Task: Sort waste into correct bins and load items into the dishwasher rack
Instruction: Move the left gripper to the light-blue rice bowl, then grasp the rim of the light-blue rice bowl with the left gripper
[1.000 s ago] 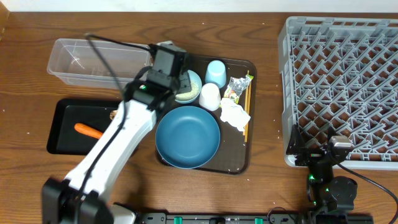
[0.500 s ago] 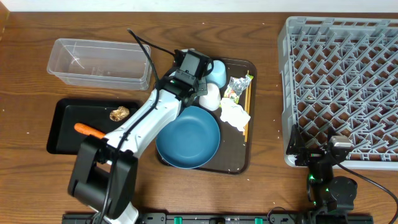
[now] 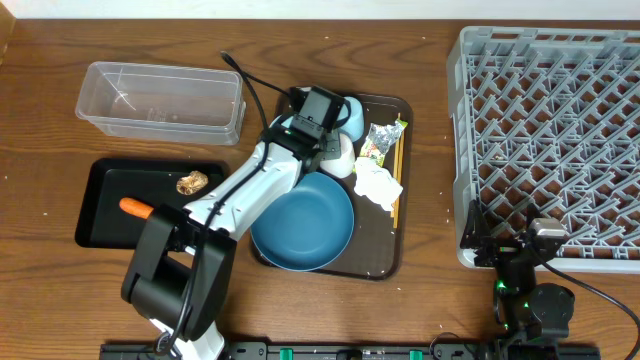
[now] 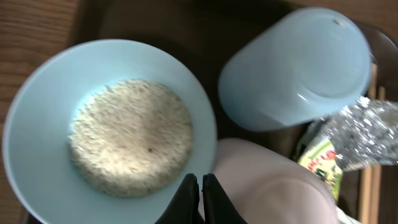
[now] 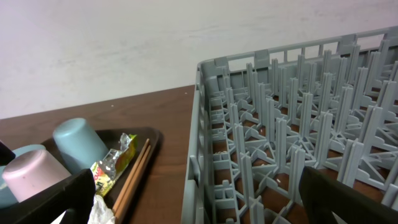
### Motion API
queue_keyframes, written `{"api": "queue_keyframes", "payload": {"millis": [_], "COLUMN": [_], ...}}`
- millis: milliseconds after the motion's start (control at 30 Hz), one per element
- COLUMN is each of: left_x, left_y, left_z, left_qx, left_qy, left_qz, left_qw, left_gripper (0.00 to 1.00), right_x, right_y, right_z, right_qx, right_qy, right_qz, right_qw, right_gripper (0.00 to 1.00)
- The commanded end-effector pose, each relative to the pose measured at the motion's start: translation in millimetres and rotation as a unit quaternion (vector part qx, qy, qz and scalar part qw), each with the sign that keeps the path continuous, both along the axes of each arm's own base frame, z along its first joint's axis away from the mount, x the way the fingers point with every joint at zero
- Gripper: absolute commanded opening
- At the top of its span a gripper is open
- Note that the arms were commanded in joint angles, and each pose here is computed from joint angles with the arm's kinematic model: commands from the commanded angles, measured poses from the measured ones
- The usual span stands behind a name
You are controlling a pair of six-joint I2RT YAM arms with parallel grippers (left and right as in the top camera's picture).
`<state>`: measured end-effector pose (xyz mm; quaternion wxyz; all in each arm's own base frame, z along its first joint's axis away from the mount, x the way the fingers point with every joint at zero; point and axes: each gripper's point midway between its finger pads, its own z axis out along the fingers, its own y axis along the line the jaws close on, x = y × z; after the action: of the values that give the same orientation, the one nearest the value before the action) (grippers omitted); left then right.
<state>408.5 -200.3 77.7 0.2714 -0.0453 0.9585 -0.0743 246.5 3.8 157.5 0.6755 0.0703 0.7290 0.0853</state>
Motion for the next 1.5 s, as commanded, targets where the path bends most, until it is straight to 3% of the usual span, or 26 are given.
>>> {"api": "queue_keyframes", "payload": {"millis": [0, 667, 700, 833, 1467], "left_x": [-2, -15, -14, -3, 0], "left_y": [-9, -33, -32, -12, 7], "left_z": [0, 0, 3, 15, -16], "left_qx": [-0.007, 0.013, 0.017, 0.059, 0.089], "left_qy": [0.002, -0.003, -0.009, -0.039, -0.001], "left_qz": [-0.005, -0.077, -0.082, -0.061, -0.073], "left_qw": [1.000, 0.997, 0.996, 0.996, 0.993], "left_gripper": [0.06, 0.07, 0.08, 0.48, 0.53], "right_x": [0, 0, 0, 0, 0], "right_y": [-3, -3, -3, -3, -3], "right_z": [0, 0, 0, 0, 0], "right_qx": [-0.005, -0.005, -0.005, -0.005, -0.005], "right_qy": [-0.001, -0.001, -0.001, -0.001, -0.001], "right_qz": [-0.006, -0.006, -0.006, -0.006, -0.006], "right_qw": [1.000, 1.000, 1.000, 1.000, 1.000], "right_gripper": [0.99, 0.99, 0.99, 0.99, 0.99]}}
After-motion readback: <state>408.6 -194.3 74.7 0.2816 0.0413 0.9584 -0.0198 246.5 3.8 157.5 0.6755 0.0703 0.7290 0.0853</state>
